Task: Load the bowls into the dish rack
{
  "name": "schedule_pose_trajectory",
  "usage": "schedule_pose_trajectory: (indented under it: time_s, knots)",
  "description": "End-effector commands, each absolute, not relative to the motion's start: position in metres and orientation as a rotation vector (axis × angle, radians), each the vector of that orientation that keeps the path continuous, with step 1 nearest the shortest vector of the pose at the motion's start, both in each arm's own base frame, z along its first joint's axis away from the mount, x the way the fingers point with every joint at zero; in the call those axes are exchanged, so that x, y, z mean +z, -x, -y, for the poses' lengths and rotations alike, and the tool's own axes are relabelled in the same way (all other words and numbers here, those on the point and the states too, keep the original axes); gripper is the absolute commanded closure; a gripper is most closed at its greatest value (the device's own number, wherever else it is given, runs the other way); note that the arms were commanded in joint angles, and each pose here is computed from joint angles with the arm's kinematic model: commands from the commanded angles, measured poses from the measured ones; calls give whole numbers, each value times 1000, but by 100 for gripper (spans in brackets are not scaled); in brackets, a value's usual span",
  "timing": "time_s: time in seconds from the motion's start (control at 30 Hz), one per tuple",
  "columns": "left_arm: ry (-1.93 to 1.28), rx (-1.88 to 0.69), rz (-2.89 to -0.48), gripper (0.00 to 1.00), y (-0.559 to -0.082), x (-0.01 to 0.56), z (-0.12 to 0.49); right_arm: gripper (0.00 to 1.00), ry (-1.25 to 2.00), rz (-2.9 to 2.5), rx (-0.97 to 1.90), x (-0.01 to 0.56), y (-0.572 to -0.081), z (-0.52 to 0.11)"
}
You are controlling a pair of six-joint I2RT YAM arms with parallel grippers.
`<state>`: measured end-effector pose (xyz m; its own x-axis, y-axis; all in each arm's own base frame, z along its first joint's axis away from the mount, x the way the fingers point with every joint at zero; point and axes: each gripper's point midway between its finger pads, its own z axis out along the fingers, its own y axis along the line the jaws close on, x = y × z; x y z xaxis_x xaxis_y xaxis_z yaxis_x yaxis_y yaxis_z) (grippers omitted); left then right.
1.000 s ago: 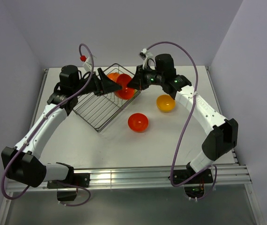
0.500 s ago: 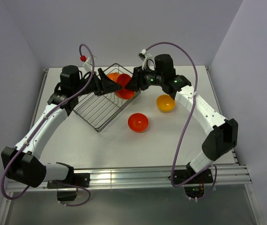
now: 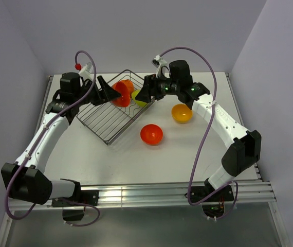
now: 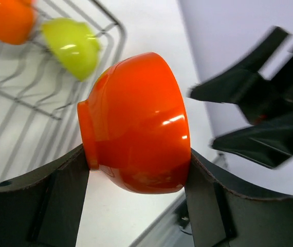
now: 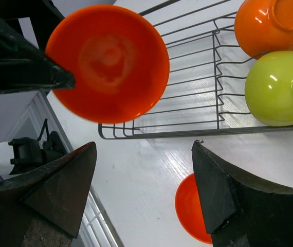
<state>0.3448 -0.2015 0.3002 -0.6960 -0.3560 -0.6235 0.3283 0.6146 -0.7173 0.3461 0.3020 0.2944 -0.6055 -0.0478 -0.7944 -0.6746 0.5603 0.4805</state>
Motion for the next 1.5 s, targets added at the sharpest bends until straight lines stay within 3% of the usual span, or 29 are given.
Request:
schedule_pose_trajectory:
  time_s: [0.0, 0.37, 0.63, 1.47]
  knots:
    - [15, -886, -2036, 100, -362, 305, 175, 18, 593, -1951, 1011, 324, -344, -296]
    - [23, -329, -2164, 100, -389, 251, 108, 14, 548, -1995, 943, 315, -351, -271]
    - [39, -146, -2311, 100, -394, 209, 89, 13, 539, -2011, 924, 308, -354, -263]
    - [-132, 451, -2423, 100, -397, 152, 83, 13, 510, -2019, 942, 300, -353, -248]
